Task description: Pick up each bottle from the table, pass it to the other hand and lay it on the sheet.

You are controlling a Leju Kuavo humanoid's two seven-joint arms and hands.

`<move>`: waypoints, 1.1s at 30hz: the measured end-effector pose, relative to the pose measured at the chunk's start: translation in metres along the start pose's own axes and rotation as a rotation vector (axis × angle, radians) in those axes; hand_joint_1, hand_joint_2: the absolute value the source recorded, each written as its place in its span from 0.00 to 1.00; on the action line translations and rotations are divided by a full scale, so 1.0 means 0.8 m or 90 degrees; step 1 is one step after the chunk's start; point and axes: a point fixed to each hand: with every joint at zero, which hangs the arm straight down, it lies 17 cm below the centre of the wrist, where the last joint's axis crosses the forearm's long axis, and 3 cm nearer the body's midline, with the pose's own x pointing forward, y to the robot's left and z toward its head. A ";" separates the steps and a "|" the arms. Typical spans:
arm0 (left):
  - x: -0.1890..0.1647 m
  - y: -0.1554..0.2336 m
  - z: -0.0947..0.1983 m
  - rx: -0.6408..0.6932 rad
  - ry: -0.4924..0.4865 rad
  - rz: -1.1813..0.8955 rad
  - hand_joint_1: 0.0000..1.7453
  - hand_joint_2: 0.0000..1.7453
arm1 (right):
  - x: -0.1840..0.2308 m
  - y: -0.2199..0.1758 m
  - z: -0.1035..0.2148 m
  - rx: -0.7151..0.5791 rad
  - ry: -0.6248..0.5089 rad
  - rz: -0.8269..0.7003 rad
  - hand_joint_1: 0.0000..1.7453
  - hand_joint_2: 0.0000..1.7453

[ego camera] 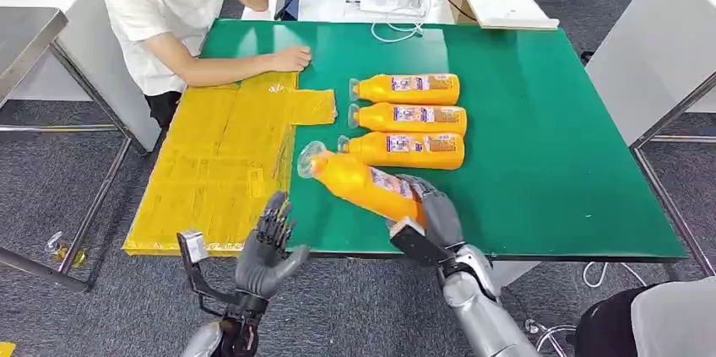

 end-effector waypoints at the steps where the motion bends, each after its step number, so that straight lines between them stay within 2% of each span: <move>1: -0.001 -0.004 -0.001 -0.008 0.000 -0.015 0.00 1.00 | 0.011 0.014 -0.004 0.017 -0.011 -0.006 1.00 1.00; 8: -0.002 -0.008 -0.009 -0.020 0.003 -0.047 0.00 1.00 | 0.083 0.113 -0.014 0.128 -0.078 -0.032 1.00 1.00; 14: -0.004 -0.004 -0.010 -0.018 0.005 -0.059 0.00 1.00 | 0.103 0.140 -0.013 0.161 -0.099 -0.040 1.00 1.00; 18: 0.000 0.008 -0.016 0.013 0.004 -0.059 0.00 1.00 | 0.121 0.167 -0.006 0.187 -0.122 -0.053 1.00 1.00; 26: 0.012 0.001 -0.013 0.012 -0.006 0.065 0.01 1.00 | 0.133 0.196 0.004 0.224 -0.133 -0.067 1.00 1.00; 27: 0.015 0.002 -0.013 0.013 -0.010 0.071 0.95 1.00 | 0.134 0.197 0.003 0.228 -0.134 -0.066 1.00 1.00; 28: 0.017 0.003 -0.012 0.015 -0.013 0.074 1.00 1.00 | 0.135 0.199 0.003 0.230 -0.135 -0.066 1.00 1.00; 31: 0.021 0.007 -0.011 0.023 -0.020 0.088 1.00 1.00 | 0.138 0.202 0.002 0.238 -0.138 -0.064 1.00 1.00; 32: 0.023 0.008 -0.010 0.025 -0.024 0.091 1.00 1.00 | 0.138 0.204 0.003 0.241 -0.138 -0.064 0.94 1.00; 33: 0.025 0.008 -0.009 0.028 -0.030 0.093 1.00 1.00 | 0.139 0.205 0.003 0.244 -0.138 -0.066 0.41 1.00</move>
